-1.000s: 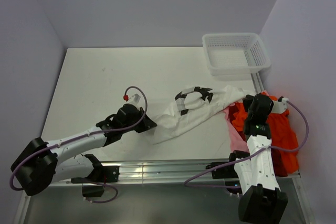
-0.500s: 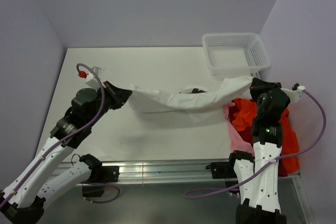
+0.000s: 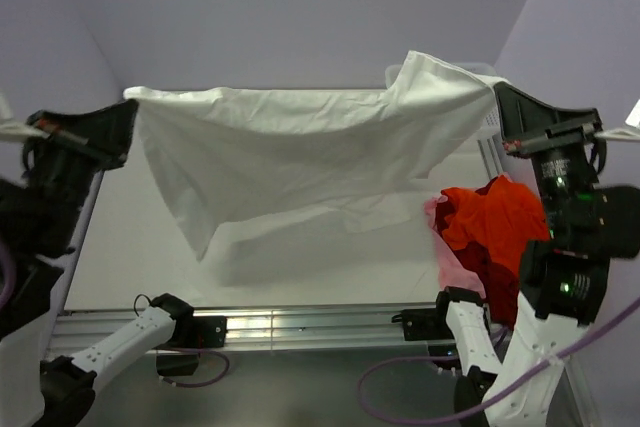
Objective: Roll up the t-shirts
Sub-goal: Flatten the tshirt
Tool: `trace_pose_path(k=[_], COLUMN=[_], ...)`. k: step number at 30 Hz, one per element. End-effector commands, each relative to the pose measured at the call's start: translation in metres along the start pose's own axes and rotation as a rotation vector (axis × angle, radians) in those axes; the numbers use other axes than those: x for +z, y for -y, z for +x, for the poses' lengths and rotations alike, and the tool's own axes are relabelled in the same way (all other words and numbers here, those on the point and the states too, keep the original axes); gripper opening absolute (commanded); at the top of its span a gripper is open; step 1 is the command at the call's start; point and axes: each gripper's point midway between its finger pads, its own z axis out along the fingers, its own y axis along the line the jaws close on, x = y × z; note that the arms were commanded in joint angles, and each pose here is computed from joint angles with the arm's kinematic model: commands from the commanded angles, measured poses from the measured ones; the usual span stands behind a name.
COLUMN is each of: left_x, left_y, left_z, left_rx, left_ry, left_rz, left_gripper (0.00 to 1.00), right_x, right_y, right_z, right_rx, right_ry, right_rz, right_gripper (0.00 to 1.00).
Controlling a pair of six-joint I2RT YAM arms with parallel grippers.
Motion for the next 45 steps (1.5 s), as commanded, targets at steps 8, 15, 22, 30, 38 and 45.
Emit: trace_pose_path(k=[8, 15, 22, 30, 38, 45], left_x=[-0.045, 0.01, 0.065, 0.115, 0.062, -0.004], left_y=[-0.037, -0.039, -0.036, -0.106, -0.01, 0.006], left_z=[-0.042, 0.012, 0.047, -0.048, -0.114, -0.107], left_rx=[0.049, 0.082, 0.138, 0.049, 0.191, 0.277], left_ry=[0.163, 0.064, -0.041, 0.011, 0.245, 0.39], left_rz=[-0.142, -0.212, -0.178, -0.139, 0.036, 0.029], left_gripper=[0.01, 0.01, 0.01, 0.0, 0.0, 0.0], right_x=[-0.053, -0.001, 0.039, 0.102, 0.078, -0.001], right_y=[-0.092, -0.062, -0.036, -0.081, -0.172, -0.193], right_z=[-0.039, -0.01, -0.003, -0.011, -0.063, -0.064], right_rx=[-0.132, 0.018, 0.053, 0.064, 0.034, -0.035], right_ry=[0.165, -0.02, -0.072, -0.116, -0.049, 0.028], right_rz=[-0.228, -0.266, -0.249, -0.321, -0.591, -0.707], right_gripper=[0.0, 0.0, 0.0, 0.0, 0.0, 0.0])
